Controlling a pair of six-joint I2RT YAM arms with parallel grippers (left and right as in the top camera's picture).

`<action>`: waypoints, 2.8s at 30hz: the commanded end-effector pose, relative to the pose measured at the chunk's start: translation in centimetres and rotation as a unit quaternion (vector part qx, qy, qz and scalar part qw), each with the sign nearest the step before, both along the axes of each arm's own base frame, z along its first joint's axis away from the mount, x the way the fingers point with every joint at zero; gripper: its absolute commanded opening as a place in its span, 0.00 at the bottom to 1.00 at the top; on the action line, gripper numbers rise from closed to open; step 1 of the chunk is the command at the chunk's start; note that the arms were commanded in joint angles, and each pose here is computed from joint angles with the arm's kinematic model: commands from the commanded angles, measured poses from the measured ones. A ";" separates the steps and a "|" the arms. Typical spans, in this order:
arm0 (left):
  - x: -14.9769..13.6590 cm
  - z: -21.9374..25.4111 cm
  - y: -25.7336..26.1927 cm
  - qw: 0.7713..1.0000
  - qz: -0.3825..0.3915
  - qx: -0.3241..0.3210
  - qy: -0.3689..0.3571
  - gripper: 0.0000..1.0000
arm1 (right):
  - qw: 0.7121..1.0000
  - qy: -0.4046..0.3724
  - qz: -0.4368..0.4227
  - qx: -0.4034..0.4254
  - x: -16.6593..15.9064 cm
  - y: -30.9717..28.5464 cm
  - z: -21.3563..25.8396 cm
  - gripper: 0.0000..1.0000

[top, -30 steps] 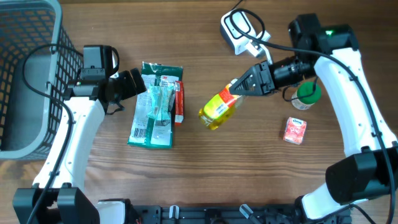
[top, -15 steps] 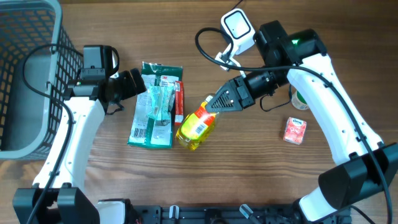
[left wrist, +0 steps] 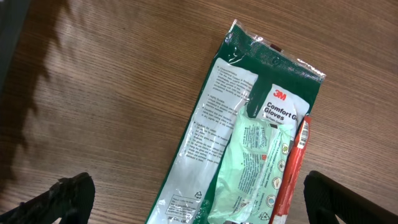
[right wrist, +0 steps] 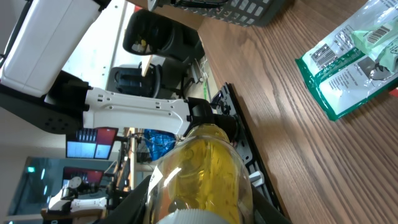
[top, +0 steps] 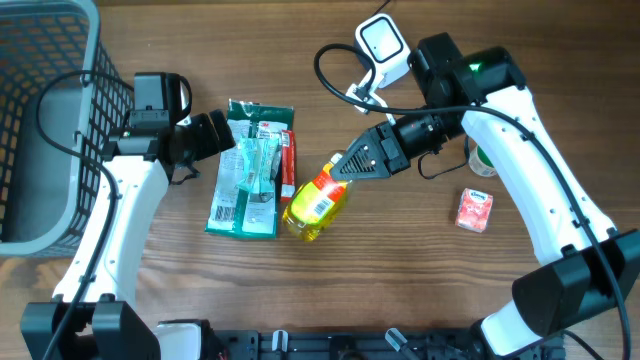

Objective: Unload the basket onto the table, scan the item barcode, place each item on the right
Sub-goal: 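Lift the Vim bottle and carry it right toward the scanner, then hold the Vim bottle against the white scanner with the right gripper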

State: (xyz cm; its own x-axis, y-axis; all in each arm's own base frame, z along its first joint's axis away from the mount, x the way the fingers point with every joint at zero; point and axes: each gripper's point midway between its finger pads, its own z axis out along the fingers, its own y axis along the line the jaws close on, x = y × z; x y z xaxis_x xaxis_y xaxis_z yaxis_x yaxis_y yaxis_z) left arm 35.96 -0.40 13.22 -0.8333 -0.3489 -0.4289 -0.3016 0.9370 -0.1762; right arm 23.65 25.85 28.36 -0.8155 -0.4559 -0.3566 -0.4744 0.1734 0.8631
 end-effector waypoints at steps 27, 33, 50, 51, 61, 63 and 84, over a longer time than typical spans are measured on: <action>0.2 0.4 0.3 1.000 0.009 0.001 -0.006 1.00 | 0.999 -0.030 0.019 0.005 -0.8 1.6 0.6 0.26; 0.2 0.4 0.3 1.000 0.009 0.001 -0.006 1.00 | 0.992 -0.046 -0.028 -0.110 1.5 0.5 -2.8 0.25; 0.2 0.4 0.3 1.000 0.009 0.001 -0.006 1.00 | 0.812 -0.226 -0.366 -0.394 14.4 -9.9 1.6 0.22; 0.2 0.4 0.3 1.000 0.009 0.001 -0.006 1.00 | 0.801 -0.243 -0.370 -0.404 15.3 -10.1 1.5 0.23; 0.2 0.4 0.3 1.000 0.009 0.002 -0.006 1.00 | 0.643 -0.391 -0.400 -0.523 23.0 -9.6 -0.9 0.22; 0.2 0.4 0.3 1.000 0.009 0.002 -0.006 1.00 | 0.613 -0.426 -0.380 -0.545 24.1 -8.6 -1.6 0.21; 0.2 0.4 0.3 1.000 0.009 0.002 -0.006 1.00 | 0.394 -0.553 -0.201 -0.706 32.3 -6.0 -12.1 0.17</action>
